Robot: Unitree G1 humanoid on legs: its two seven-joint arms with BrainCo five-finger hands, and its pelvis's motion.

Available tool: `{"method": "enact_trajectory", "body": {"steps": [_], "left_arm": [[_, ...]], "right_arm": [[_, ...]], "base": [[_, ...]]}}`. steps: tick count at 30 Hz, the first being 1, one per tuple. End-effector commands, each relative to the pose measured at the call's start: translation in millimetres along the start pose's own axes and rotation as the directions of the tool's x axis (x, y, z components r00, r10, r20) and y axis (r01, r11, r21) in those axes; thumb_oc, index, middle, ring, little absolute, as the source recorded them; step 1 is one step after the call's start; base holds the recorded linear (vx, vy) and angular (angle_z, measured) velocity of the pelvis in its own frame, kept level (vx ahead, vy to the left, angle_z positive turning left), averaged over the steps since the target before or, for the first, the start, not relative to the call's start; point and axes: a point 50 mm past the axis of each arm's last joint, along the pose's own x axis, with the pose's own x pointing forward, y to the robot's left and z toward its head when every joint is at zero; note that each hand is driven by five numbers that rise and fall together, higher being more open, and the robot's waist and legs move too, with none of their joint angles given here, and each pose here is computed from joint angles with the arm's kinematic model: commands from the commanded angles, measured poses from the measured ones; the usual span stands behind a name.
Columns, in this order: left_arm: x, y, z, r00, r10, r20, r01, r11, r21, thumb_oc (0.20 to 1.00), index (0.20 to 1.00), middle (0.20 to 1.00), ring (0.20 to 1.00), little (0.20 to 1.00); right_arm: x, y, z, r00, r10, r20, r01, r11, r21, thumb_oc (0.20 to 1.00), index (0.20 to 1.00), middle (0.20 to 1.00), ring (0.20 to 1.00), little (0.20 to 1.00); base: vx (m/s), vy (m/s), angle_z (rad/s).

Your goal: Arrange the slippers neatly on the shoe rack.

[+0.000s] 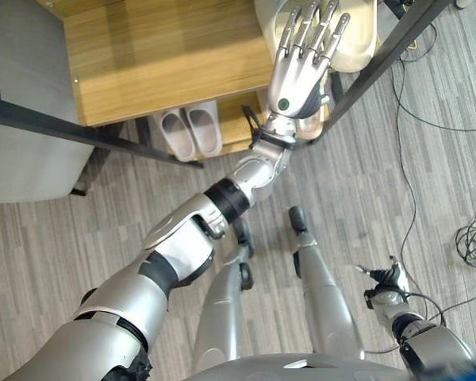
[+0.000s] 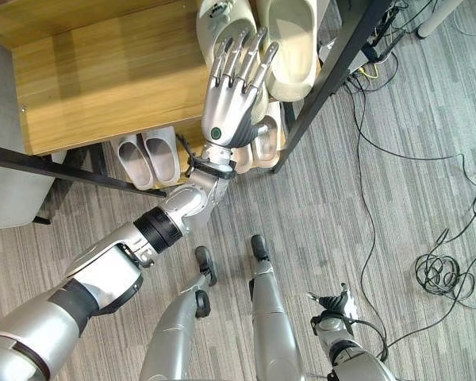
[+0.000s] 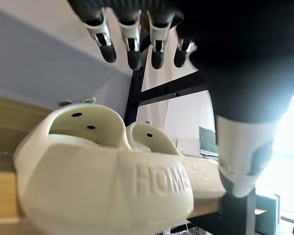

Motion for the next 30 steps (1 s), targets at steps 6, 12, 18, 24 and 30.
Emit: {"method": "enact_trajectory", "body": {"steps": [6, 12, 18, 24, 30], "left_arm": [[32, 14, 3, 0.985, 0.14, 0.104, -0.15, 0.984, 0.098, 1.0, 1.0, 1.0, 1.0, 1.0], [32, 14, -5, 0.982, 0.14, 0.127, -0.158, 0.977, 0.142, 1.0, 1.0, 1.0, 1.0, 1.0], [24, 12, -17, 0.983, 0.138, 0.124, -0.159, 0.971, 0.176, 1.0, 1.0, 1.0, 1.0, 1.0], [23, 12, -22, 0.978, 0.134, 0.16, -0.167, 0.962, 0.215, 1.0, 1.0, 1.0, 1.0, 1.0], [42, 20, -19, 0.952, 0.15, 0.268, -0.224, 0.936, 0.27, 1.0, 1.0, 1.0, 1.0, 1.0]], "right_arm": [[6, -24, -21, 0.994, -0.09, -0.055, 0.089, 0.996, -0.02, 1.0, 1.0, 1.0, 1.0, 1.0], [7, -27, -22, 0.993, -0.105, -0.058, 0.105, 0.994, -0.012, 1.0, 1.0, 1.0, 1.0, 1.0], [6, -26, -21, 0.992, -0.11, -0.062, 0.11, 0.994, -0.004, 1.0, 1.0, 1.0, 1.0, 1.0], [7, -26, -16, 0.992, -0.115, -0.047, 0.115, 0.993, 0.005, 1.0, 1.0, 1.0, 1.0, 1.0], [10, -30, -10, 0.99, -0.138, -0.024, 0.138, 0.99, -0.007, 1.0, 1.0, 1.0, 1.0, 1.0]], "base": [[0.0, 0.0, 0.0], [0.0, 0.0, 0.0], [0.0, 0.0, 0.0], [0.0, 0.0, 0.0], [0.0, 0.0, 0.0]]}}
